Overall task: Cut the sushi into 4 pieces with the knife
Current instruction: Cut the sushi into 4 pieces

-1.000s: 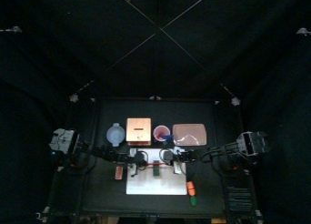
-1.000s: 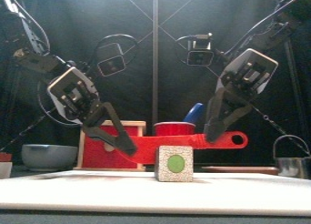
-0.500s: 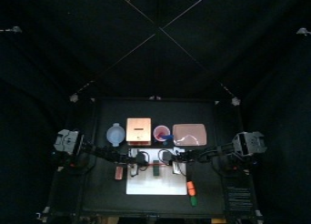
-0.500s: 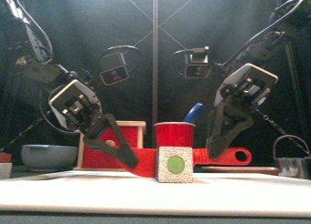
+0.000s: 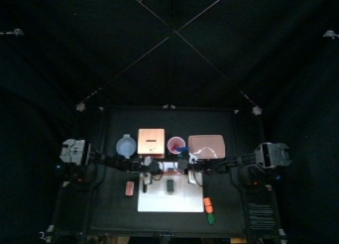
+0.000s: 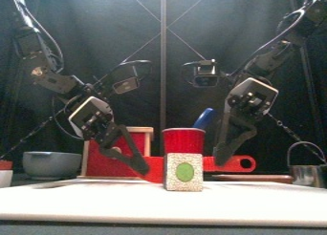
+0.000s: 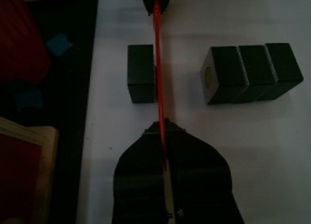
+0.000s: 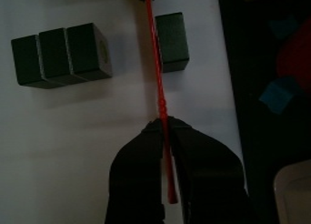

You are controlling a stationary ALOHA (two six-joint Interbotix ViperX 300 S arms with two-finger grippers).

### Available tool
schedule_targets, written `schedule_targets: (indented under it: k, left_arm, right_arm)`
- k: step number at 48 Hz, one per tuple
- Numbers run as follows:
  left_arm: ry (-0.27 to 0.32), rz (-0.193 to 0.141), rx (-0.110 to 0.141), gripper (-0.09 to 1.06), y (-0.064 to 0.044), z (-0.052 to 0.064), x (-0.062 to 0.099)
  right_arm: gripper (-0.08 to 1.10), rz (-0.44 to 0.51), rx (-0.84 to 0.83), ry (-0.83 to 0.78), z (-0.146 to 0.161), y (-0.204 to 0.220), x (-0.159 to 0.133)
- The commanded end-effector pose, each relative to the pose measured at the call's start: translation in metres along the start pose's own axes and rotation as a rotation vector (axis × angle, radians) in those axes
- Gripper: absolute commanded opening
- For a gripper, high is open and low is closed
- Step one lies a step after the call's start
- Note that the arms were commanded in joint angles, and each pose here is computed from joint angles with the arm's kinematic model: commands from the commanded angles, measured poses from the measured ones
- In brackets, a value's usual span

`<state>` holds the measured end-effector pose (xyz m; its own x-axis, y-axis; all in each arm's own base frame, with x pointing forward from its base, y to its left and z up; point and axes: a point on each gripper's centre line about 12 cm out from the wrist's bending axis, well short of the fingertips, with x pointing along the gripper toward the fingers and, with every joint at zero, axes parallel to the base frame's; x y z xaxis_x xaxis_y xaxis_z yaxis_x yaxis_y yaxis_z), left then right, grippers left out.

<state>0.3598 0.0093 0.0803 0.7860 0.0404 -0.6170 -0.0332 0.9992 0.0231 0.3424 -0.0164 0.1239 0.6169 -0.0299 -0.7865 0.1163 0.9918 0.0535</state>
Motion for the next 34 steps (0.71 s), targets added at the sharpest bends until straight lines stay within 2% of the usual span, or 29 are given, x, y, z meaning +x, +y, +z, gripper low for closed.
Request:
schedule_targets:
  k: [1, 8, 18, 24, 34]
  left_arm:
    - [-0.024, 0.006, -0.002, 0.20, 0.003, 0.013, -0.005]
    - [-0.077, -0.005, 0.003, 0.20, -0.001, 0.032, -0.021]
    - [-0.123, -0.067, 0.037, 0.20, -0.027, 0.049, -0.038]
    - [-0.122, -0.094, 0.041, 0.20, -0.040, 0.049, -0.038]
    - [-0.100, -0.110, 0.021, 0.20, -0.051, 0.042, -0.035]
  right_arm:
    - [0.07, 0.007, 0.005, -0.078, 0.020, 0.002, -0.016]
    - [0.07, 0.033, -0.001, -0.128, 0.030, 0.012, -0.033]
    - [0.07, 0.083, -0.023, -0.165, 0.034, 0.034, -0.047]
    - [0.07, 0.097, -0.038, -0.154, 0.029, 0.040, -0.046]
    - [0.07, 0.108, -0.033, -0.149, 0.026, 0.045, -0.046]
